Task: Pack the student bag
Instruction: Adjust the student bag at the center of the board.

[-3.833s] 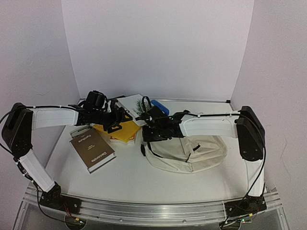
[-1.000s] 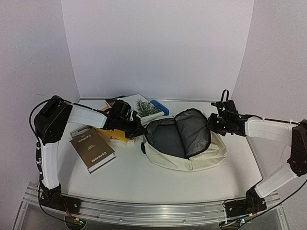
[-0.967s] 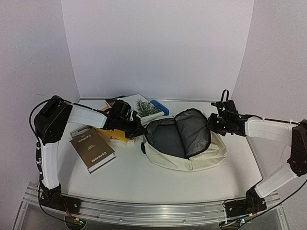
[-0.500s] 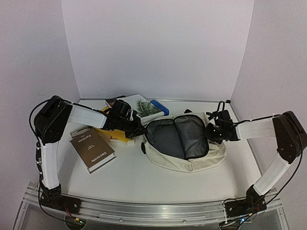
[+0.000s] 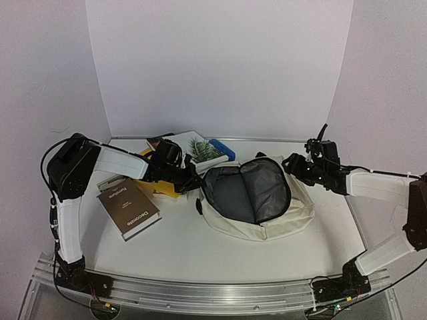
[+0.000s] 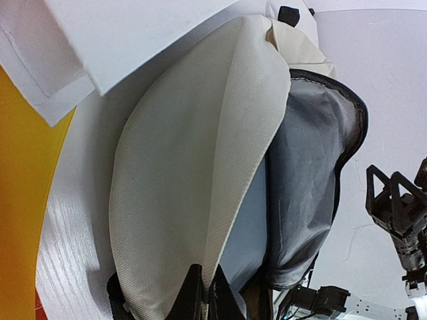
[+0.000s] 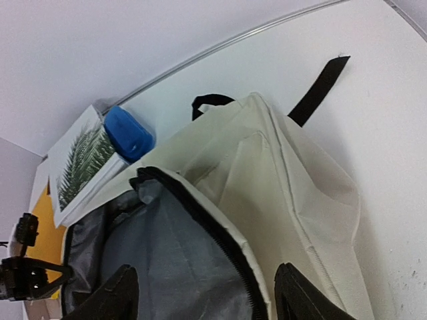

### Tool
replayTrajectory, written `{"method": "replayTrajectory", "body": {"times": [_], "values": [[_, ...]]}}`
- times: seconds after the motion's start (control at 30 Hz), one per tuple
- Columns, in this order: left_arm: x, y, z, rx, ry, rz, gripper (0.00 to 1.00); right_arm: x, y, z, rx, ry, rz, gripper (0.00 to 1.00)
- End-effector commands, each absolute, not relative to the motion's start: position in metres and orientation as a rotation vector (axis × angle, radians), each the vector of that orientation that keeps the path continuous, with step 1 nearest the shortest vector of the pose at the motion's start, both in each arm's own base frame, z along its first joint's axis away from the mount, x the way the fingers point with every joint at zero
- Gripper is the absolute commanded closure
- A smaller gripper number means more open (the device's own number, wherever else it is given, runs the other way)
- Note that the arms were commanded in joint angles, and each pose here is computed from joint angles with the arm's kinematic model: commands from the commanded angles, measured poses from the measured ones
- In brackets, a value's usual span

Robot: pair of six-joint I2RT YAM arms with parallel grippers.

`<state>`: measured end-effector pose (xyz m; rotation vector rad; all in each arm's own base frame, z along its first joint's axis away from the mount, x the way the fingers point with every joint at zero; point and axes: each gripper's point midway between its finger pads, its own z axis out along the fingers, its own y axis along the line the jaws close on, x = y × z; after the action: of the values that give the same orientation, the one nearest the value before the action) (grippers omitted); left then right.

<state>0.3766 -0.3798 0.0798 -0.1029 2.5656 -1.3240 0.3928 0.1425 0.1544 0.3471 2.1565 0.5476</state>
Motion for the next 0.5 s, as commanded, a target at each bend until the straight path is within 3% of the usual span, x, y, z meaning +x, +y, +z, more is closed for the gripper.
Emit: {"method": "replayTrajectory", "body": {"times": [0.0, 0.13, 0.33, 0.47], "values": [[0.383, -0.383, 0.118, -0.028, 2.458, -1.38, 0.96, 0.387, 0.171, 0.187, 0.172, 2.109, 0.621, 0.23], [0.382, -0.383, 0.119, -0.026, 2.457, -1.381, 0.91, 0.389, 0.181, 0.184, 0.134, 2.137, 0.565, 0.14], [0.38, -0.382, 0.135, 0.01, 2.429, -1.385, 0.75, 0.384, 0.225, 0.193, 0.038, 2.138, 0.571, 0.16], [0.378, -0.374, 0.157, 0.026, 2.399, -1.349, 0.58, 0.38, 0.242, 0.195, 0.023, 2.123, 0.551, 0.18]]}}
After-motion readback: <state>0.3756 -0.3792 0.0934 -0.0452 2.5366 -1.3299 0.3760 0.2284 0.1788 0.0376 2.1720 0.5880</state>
